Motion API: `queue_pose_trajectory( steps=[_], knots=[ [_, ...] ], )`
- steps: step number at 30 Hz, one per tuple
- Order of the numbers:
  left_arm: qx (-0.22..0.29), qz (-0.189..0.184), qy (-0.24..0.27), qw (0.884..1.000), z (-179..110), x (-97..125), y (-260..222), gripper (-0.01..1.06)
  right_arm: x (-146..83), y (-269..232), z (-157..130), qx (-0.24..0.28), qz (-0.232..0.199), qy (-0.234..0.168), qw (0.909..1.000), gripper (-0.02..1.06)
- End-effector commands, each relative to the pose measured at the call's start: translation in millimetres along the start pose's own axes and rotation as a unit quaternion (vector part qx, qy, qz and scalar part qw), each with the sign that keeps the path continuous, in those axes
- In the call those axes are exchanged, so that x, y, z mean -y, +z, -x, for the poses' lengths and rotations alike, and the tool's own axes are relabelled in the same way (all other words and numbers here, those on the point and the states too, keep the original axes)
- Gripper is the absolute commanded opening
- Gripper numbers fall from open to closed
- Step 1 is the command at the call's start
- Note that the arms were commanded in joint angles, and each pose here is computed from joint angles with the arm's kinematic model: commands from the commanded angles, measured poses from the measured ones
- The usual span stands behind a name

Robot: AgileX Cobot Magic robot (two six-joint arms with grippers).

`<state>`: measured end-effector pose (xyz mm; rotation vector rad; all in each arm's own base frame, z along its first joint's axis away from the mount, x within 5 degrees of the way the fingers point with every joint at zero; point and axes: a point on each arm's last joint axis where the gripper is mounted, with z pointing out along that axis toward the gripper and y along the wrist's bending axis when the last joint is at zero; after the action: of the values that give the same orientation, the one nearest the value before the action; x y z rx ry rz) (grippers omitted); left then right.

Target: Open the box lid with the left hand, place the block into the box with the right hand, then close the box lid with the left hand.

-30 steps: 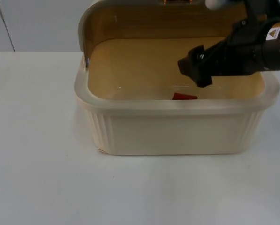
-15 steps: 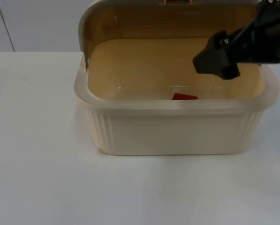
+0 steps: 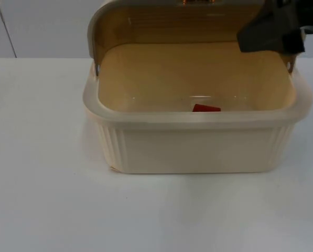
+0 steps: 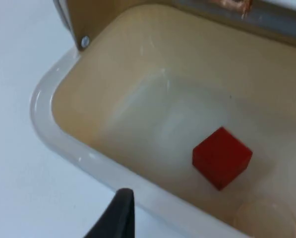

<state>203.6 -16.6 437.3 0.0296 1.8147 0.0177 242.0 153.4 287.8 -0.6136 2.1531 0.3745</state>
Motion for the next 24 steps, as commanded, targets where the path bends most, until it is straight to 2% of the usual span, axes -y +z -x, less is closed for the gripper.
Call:
queue_pose_trajectory(
  steps=[1,8,11,16,21,24],
  knots=[
    [0.003,-0.003,-0.011,1.000,2,0,-2,1.04,0,-5,0,-0.011,0.001,0.000,0.9999,1.05],
    [0.003,-0.003,-0.011,1.000,2,0,-2,1.04,-1,-16,4,0.002,0.003,0.006,1.0000,1.05],
    [0.003,-0.003,-0.011,1.000,2,0,-2,1.04,-1,-26,8,-0.006,0.001,-0.009,0.9999,1.05],
    [0.003,-0.003,-0.011,1.000,2,0,-2,1.04,-2,-36,15,0.024,0.000,-0.007,0.9997,1.05],
    [0.003,-0.003,-0.011,1.000,2,0,-2,1.04,-3,-47,29,0.036,0.001,-0.015,0.9992,1.05],
    [0.003,-0.002,-0.010,1.000,2,0,-2,1.04,-2,-61,45,0.050,-0.006,-0.004,0.9987,1.05]
  ],
)
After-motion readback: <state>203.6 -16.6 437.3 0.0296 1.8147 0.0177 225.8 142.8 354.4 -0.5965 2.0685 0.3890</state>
